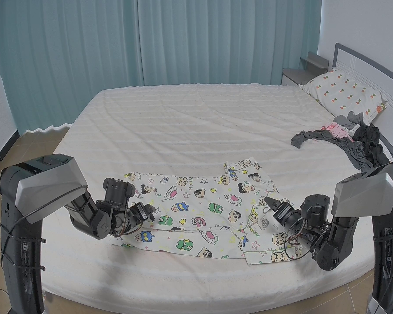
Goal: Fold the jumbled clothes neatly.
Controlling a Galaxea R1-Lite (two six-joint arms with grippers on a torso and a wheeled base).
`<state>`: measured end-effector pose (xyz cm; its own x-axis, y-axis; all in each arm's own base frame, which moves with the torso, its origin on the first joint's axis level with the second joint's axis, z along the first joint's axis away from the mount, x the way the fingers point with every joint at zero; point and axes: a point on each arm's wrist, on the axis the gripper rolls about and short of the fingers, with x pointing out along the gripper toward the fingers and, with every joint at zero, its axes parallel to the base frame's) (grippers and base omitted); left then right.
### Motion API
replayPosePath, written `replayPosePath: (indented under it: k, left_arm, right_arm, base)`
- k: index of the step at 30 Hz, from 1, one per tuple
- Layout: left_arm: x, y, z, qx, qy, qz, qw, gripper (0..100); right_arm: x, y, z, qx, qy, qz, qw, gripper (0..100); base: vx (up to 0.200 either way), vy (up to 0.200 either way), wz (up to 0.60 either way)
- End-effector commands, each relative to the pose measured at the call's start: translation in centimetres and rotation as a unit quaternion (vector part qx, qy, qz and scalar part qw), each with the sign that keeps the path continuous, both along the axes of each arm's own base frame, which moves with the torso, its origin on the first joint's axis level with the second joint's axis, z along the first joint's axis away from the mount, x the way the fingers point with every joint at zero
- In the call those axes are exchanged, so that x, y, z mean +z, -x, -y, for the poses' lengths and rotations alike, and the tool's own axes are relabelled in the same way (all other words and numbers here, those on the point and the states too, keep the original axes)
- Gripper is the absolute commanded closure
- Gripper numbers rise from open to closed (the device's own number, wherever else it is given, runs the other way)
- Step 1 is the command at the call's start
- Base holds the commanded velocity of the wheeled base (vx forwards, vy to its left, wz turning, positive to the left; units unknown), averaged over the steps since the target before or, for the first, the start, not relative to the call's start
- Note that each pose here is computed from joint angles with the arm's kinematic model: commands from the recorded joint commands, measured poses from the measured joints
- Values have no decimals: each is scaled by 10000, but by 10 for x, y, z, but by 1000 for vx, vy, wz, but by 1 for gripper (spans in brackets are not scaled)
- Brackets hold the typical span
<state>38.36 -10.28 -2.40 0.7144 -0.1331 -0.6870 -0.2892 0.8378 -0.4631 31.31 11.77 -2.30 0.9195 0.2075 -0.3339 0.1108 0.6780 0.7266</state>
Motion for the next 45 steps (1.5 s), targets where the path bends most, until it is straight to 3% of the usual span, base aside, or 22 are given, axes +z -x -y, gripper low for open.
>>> replayPosePath:
  k: [1,6,13,15,16,19,22,27,34,45]
  left_arm:
    - [-7,-24,-7,338,76,203,9992,0]
    - [3,-45,-19,978,551,471,9926,0]
    - [6,-45,-50,1148,545,392,9911,0]
    - [7,-41,-56,907,473,331,9942,0]
    - [8,-35,-67,443,362,261,9980,0]
    - [12,-21,-82,-401,237,214,9987,0]
    - [18,-11,-91,-1115,183,286,9932,0]
    - [11,-3,-101,-2030,-296,355,9781,0]
    - [3,9,-99,-2792,-305,-76,9597,0]
    - [-2,14,-98,-2891,-338,-160,9566,0]
  right_arm:
    - [-1,0,0,-1,-4,16,10000,0]
    - [-2,1,0,-1,1,2,10000,0]
    - [-3,1,1,-9,10,-20,10000,0]
    - [-4,1,1,-9,18,-41,10000,0]
    - [-6,1,1,1,31,-62,10000,0]
    - [-6,1,1,1,31,-62,10000,0]
    - [-7,1,1,1,36,-76,10000,0]
    - [-9,1,1,6,61,-102,9999,0]
    - [-13,2,1,20,118,-151,9998,0]
    - [-13,2,0,45,126,-149,9998,0]
  base:
    - [0,0,0]
    - [0,0,0]
    - [0,0,0]
    - [0,0,0]
    - [0,0,0]
    - [0,0,0]
    - [0,0,0]
    - [0,0,0]
    - [0,0,0]
    - [0,0,0]
